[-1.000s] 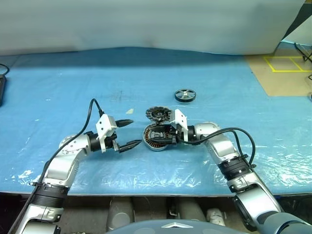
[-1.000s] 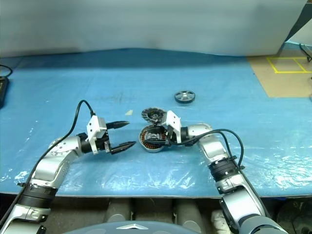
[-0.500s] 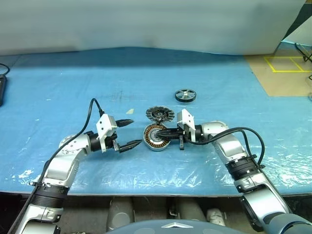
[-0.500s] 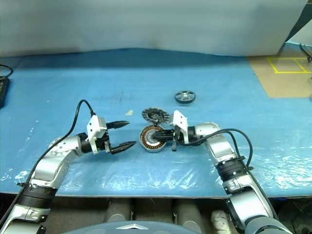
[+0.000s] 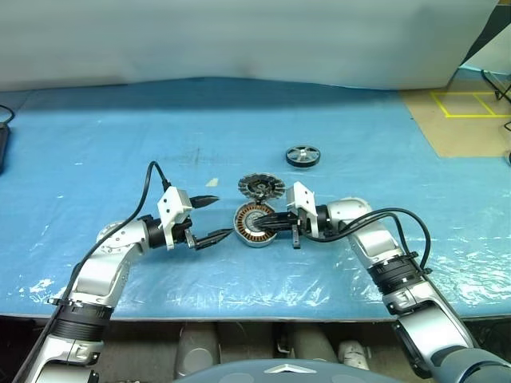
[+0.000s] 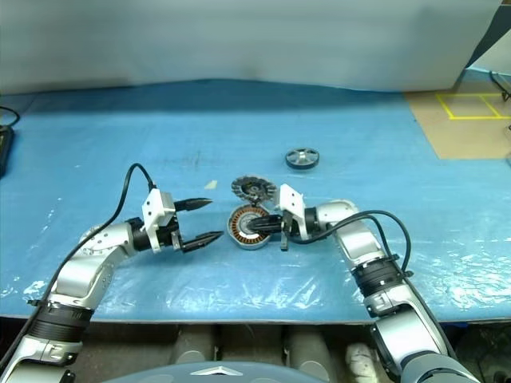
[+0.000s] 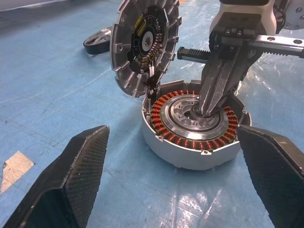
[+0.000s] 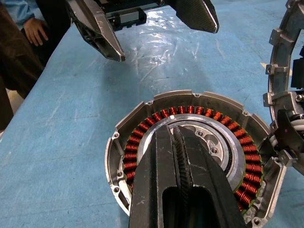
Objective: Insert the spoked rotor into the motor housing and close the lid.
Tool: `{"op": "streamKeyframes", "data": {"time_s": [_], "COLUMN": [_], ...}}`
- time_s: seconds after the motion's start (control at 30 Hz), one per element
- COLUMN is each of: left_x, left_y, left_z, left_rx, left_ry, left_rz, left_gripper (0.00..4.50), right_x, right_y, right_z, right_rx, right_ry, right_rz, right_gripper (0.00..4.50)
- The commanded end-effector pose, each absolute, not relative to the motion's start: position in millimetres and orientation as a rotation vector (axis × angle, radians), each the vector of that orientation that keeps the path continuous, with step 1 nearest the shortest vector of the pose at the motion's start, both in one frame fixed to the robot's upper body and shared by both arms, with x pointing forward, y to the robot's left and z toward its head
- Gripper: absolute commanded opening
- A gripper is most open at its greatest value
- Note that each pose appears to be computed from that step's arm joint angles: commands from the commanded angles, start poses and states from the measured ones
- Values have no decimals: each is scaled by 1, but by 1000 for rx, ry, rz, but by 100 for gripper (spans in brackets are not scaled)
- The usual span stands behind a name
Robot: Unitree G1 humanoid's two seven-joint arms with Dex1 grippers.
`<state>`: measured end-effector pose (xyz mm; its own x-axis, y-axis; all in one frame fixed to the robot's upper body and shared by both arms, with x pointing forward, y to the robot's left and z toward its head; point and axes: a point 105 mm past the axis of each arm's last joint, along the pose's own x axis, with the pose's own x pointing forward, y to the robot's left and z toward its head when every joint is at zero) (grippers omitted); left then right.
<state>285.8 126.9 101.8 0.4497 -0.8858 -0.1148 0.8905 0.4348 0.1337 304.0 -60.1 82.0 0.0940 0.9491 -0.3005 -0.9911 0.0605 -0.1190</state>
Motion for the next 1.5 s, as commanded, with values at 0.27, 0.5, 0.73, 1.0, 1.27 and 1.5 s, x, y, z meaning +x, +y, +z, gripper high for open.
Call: {"op": "streamKeyframes", "data": {"time_s": [0.27,0.5,0.73,1.0,1.27,1.5], "left_x": [282,284,282,281,281,279], "left_y": [125,130,130,129,128,127], "left_z": [109,102,97,95,92,94], "left_rx": [196,193,193,186,181,185], "left_ry": [-5,6,8,14,14,13], "left_rz": [-1107,-1100,-1102,-1106,-1112,-1113], "left_gripper": [450,450,450,450,450,450], "right_x": [313,317,317,308,299,297], "right_y": [-64,-61,-57,-57,-68,-69], "right_z": [87,89,92,120,107,98], "right_rx": [-375,-403,-405,-309,-336,-387], "right_ry": [119,114,106,43,119,148], "right_rz": [1457,1451,1455,1499,1533,1538], "right_gripper": [3,3,3,3,3,3]}}
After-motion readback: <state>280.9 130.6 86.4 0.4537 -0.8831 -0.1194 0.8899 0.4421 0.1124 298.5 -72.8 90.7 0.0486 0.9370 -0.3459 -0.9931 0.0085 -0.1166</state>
